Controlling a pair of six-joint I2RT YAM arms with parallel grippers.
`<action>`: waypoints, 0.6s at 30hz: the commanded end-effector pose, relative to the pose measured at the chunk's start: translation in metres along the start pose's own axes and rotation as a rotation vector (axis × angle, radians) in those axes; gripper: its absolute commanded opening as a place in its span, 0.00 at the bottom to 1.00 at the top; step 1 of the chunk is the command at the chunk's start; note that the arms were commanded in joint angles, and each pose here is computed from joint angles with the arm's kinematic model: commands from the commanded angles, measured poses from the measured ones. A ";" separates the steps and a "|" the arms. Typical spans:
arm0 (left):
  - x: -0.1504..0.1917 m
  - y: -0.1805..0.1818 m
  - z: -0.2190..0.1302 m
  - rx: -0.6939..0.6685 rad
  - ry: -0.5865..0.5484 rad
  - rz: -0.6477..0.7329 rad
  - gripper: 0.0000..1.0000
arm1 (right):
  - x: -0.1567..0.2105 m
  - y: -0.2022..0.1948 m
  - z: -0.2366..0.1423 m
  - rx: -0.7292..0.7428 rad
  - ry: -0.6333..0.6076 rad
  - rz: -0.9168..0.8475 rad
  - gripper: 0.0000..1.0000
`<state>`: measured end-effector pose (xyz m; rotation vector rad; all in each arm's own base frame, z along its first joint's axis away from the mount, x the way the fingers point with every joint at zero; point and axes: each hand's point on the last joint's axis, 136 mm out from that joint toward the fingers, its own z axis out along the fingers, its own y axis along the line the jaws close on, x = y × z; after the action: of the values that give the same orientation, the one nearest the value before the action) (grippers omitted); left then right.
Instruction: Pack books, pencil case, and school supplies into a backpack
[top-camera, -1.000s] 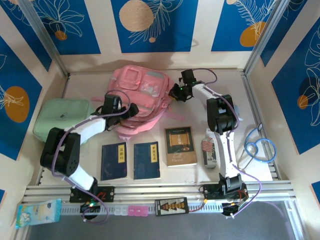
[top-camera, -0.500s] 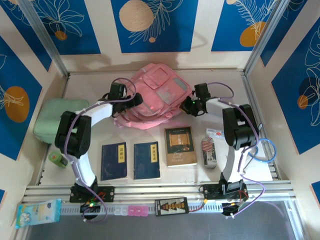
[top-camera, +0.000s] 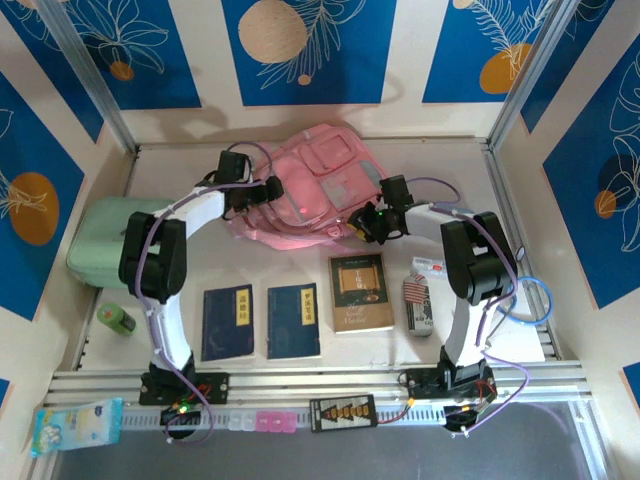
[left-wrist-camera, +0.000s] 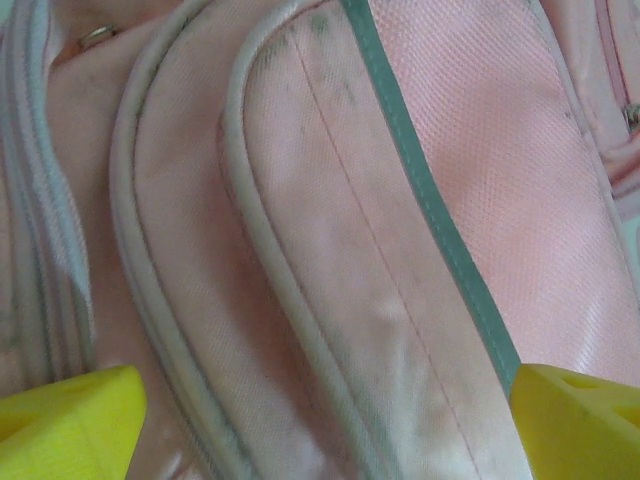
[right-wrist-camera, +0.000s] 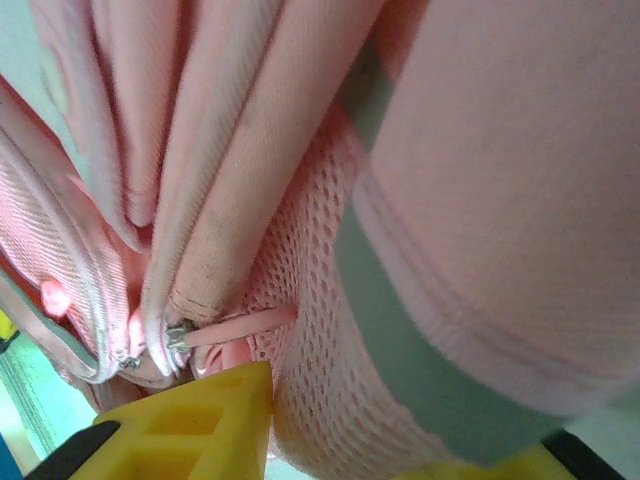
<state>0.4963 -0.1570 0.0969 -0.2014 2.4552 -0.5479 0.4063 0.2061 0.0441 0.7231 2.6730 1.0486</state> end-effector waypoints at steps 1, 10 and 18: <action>0.005 -0.001 -0.044 -0.020 -0.009 0.035 0.94 | 0.003 0.007 0.008 -0.012 0.025 0.027 0.29; 0.066 -0.030 -0.096 -0.062 0.032 0.140 0.90 | 0.002 0.036 -0.006 -0.104 -0.024 -0.059 0.09; 0.119 -0.099 -0.098 0.033 0.013 0.337 0.79 | 0.024 0.096 -0.042 -0.268 -0.026 -0.199 0.04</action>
<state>0.3471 -0.2368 0.1421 0.1768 2.4725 -0.4742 0.4089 0.2349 0.0879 0.5934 2.5723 1.1538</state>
